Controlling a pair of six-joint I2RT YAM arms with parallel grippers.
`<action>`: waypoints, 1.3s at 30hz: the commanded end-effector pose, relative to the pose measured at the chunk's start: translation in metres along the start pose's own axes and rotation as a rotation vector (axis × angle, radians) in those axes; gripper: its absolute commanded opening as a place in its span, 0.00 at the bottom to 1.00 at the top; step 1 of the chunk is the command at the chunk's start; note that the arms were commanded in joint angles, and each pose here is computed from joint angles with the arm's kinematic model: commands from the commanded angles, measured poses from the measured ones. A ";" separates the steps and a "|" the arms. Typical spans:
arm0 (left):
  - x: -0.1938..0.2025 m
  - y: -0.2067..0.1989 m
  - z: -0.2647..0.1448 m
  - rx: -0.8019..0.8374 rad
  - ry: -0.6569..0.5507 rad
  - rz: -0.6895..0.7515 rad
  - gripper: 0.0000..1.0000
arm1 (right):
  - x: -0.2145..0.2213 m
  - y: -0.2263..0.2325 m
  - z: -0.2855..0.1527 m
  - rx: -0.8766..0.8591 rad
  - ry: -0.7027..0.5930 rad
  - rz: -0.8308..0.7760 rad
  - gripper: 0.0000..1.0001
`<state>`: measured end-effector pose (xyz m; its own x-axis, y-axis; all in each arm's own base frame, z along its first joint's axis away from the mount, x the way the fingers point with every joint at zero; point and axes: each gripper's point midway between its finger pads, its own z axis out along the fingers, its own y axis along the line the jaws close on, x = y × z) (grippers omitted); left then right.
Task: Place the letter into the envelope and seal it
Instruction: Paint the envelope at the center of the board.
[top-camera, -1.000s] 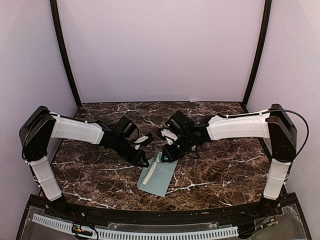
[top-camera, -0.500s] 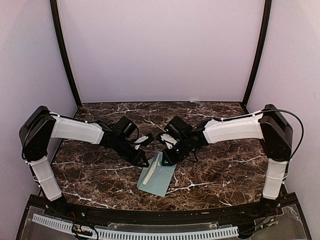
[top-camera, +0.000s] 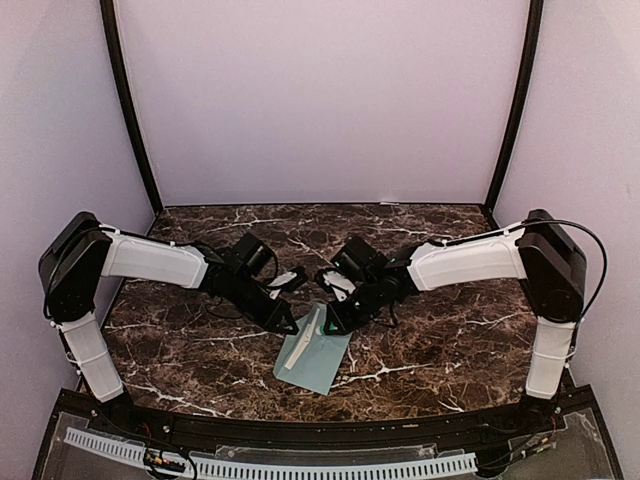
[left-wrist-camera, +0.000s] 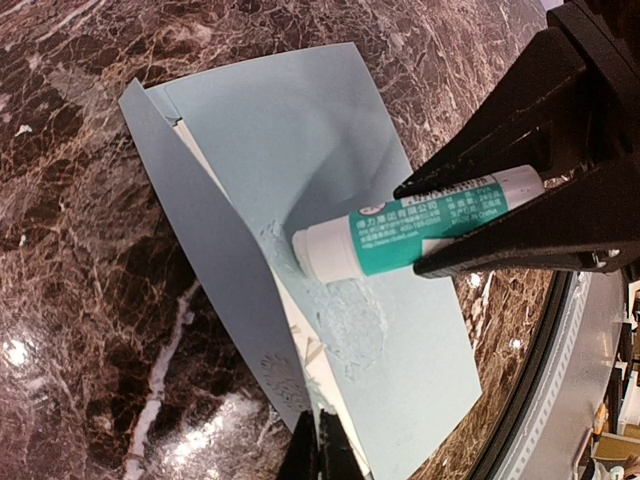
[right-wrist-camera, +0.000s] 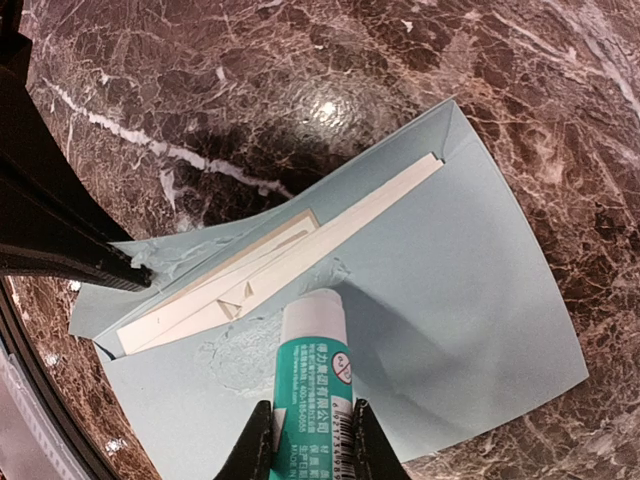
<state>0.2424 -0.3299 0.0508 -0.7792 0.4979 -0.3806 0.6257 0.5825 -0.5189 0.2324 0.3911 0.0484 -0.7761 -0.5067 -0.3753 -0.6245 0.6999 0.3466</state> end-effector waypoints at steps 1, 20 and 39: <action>0.006 0.006 0.002 -0.037 0.026 -0.013 0.00 | 0.032 0.017 0.008 -0.051 0.094 -0.003 0.09; 0.006 0.006 0.001 -0.034 0.026 -0.012 0.00 | 0.043 0.041 0.007 -0.064 0.106 -0.026 0.08; 0.009 0.004 0.004 -0.013 0.036 0.006 0.00 | 0.018 -0.015 0.004 0.077 0.034 0.050 0.08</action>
<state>0.2419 -0.3304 0.0512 -0.7779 0.4994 -0.3814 0.6271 0.5785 -0.5215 0.2193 0.3974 0.0472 -0.7888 -0.4944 -0.3651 -0.6103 0.7007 0.3696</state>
